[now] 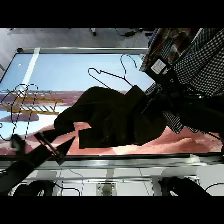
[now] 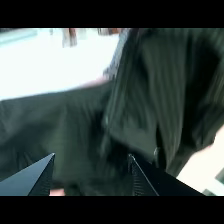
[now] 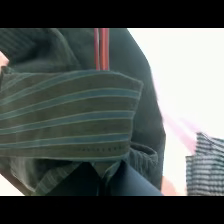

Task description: Fold the clothes and pants, and hang the long-sleeved shirts on hangers.

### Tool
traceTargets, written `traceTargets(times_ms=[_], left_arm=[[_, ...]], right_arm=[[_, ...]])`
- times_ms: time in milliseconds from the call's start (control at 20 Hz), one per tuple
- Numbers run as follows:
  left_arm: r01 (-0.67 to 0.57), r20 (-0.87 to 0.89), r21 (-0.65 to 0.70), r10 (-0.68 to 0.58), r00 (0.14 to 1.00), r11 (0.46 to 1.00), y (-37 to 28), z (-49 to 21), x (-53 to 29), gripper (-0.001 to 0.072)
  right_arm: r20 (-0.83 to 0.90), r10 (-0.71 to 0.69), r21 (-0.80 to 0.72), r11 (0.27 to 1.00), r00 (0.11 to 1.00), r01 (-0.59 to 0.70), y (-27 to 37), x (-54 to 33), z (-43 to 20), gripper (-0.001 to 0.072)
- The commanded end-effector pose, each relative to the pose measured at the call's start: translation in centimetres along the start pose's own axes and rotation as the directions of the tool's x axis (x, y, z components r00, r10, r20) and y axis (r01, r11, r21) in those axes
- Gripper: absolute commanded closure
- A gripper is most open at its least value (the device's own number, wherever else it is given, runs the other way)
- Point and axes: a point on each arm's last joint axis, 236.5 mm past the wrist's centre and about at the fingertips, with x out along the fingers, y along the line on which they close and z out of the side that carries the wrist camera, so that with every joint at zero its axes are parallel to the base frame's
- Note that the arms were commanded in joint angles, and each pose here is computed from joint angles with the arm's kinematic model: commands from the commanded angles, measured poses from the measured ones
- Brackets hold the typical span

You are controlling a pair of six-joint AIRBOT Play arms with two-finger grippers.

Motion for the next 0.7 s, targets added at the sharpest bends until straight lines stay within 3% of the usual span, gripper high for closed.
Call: traceTargets(times_ms=[0, 150, 300, 650], left_arm=[[0.023, -0.012, -0.013, -0.023, 1.000, 1.000, -0.3, -4.5, 1.4, 0.0151], [0.041, -0.043, -0.084, -0.045, 0.998, 0.996, -0.2, -5.5, 2.4, 0.0151], [0.064, -0.098, -0.248, -0.090, 0.991, 0.967, 0.1, -6.7, 4.2, 0.0151], [0.259, -0.233, -0.473, -0.403, 0.885, 0.842, -2.4, -7.5, 11.9, 0.0128]], right_arm=[[0.042, 0.047, 0.025, 0.999, 0.998, -0.048, 1.1, -0.2, 1.1, 0.0684], [0.073, 0.100, 0.038, 0.994, 0.992, -0.103, 2.4, -0.4, 1.8, 0.0684], [0.088, 0.124, 0.050, 0.990, 0.988, -0.129, 3.0, -0.5, 2.2, 0.0684], [0.096, 0.143, 0.059, 0.987, 0.985, -0.149, 3.4, -0.5, 2.4, 0.0684]])
